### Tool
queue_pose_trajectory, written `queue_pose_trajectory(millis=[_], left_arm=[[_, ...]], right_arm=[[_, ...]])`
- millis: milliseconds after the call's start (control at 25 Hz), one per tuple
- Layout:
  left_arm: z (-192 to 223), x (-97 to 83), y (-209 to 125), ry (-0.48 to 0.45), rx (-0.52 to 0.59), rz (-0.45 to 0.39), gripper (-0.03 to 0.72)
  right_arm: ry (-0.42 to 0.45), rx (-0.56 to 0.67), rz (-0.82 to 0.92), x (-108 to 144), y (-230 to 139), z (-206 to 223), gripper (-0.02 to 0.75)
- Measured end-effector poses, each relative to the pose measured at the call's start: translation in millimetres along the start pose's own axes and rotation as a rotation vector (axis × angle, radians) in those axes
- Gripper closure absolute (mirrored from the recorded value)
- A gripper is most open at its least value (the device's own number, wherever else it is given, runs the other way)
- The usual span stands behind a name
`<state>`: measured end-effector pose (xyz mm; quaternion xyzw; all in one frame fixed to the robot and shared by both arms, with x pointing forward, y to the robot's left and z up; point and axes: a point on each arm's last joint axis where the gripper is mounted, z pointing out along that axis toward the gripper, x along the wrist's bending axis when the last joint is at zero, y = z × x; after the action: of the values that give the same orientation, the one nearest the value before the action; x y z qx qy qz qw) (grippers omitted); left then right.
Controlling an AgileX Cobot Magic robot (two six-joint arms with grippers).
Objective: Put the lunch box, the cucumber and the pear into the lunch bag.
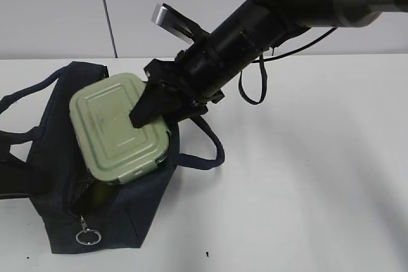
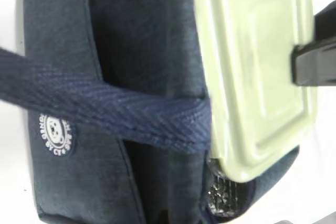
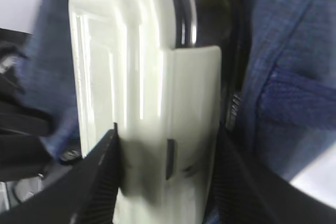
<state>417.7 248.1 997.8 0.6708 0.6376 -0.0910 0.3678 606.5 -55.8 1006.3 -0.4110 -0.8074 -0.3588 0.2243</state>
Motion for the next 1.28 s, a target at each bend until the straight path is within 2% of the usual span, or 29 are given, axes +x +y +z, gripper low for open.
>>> queue_pose_trajectory(millis=[160,320,640,800,960,1120,1280], left_arm=[[0,-0.2,0,-0.002,-0.003,-0.003,0.701],[0,-0.2,0,-0.002,-0.004,-0.003,0.701],[0,0.5,0,0.005,-0.003,0.002,0.701],[0,0.8,1,0.008,-0.007,0.002,0.701],[0,0.8,1,0.009,-0.009,0.001,0.701],[0,0.7,1,0.008,-0.01,0.0,0.701],[0,0.7,1,0.008,-0.01,0.0,0.701]], right_arm=[[-0.078,0.048,0.024,-7,-4,-1,0.36],[-0.087,0.058,0.034,-10,-4,5,0.358],[0.028,0.008,0.145,-21,2,36,0.301],[0.134,-0.083,0.166,-8,17,35,0.251],[0.159,-0.136,0.123,3,30,27,0.244],[0.136,-0.129,0.048,7,40,11,0.244],[0.029,-0.063,-0.029,16,50,-12,0.244]])
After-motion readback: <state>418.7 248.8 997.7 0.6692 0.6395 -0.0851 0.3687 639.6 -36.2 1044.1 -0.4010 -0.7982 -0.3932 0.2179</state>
